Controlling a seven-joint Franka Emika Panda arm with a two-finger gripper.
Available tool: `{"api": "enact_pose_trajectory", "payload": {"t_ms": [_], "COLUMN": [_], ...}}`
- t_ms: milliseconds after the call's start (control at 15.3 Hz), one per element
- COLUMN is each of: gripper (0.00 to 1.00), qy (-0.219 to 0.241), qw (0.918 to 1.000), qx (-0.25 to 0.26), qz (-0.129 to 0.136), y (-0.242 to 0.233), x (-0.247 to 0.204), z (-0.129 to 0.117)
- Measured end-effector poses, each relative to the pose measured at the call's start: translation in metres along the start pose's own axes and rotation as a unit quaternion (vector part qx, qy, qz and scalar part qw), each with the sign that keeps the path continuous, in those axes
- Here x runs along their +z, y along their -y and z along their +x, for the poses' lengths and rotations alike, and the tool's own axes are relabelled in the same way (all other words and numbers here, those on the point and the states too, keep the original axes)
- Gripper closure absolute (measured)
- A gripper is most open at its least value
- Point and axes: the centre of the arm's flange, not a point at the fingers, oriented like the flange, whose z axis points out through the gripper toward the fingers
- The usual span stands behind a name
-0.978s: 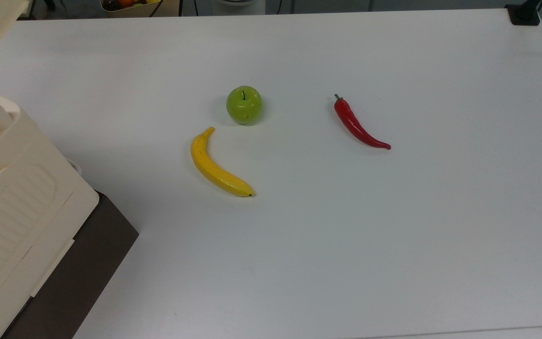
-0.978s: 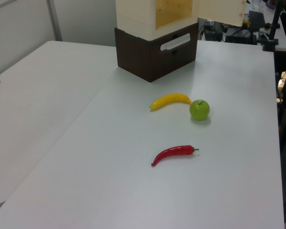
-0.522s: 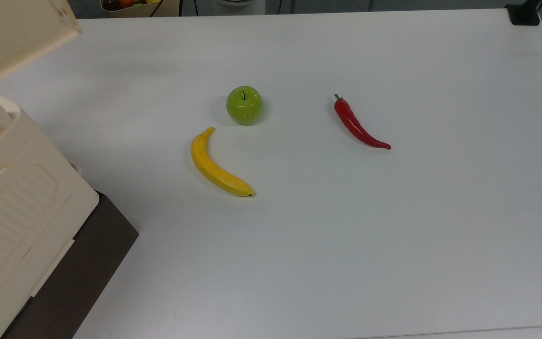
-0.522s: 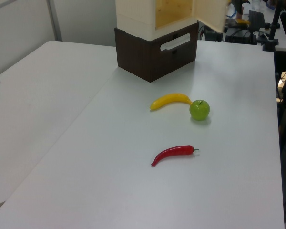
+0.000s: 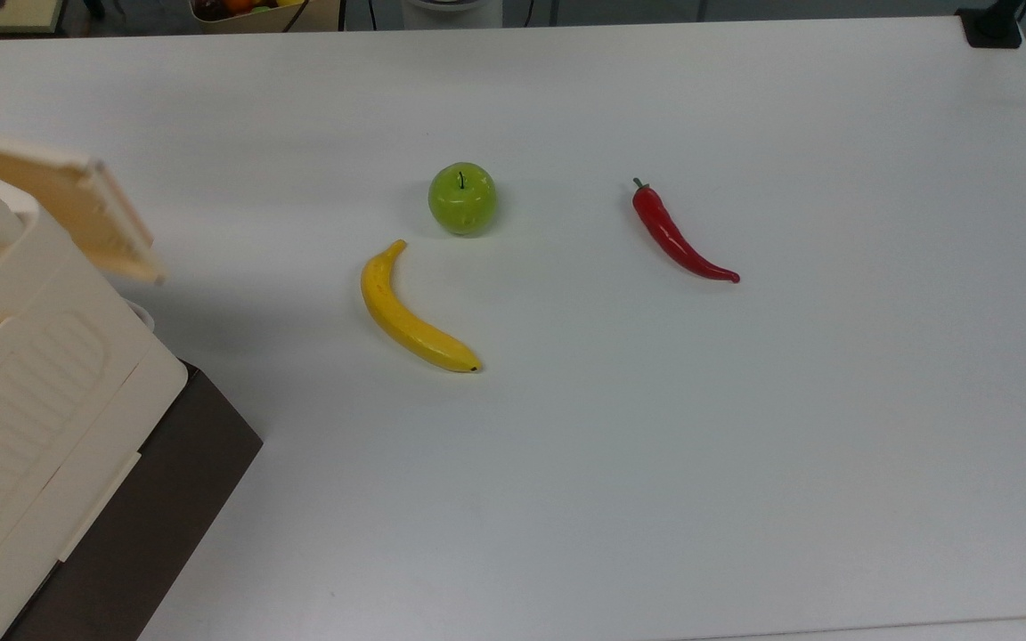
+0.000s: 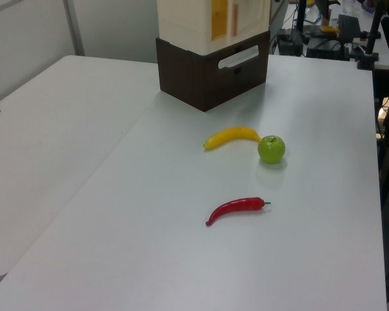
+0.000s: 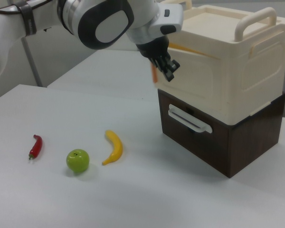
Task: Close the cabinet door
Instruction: 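Pull the gripper back away from the closed cabinet door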
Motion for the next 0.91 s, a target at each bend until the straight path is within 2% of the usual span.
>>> {"api": "enact_pose_trajectory", "payload": {"t_ms": [326, 587, 717, 913], "gripper": [0.99, 0.99, 0.99, 0.99], "qy": [-0.062, -0.109, -0.114, -0.103], "qw": [0.9979, 0.9939, 0.9933, 0.9937], "qx": [-0.015, -0.017, -0.02, -0.039], "qz": [0.014, 0.009, 0.009, 0.02], "y": [0.041, 0.045, 0.049, 0.08], "x": [0.023, 0.041, 0.046, 0.056], "z": [0.012, 0.023, 0.023, 0.015]}}
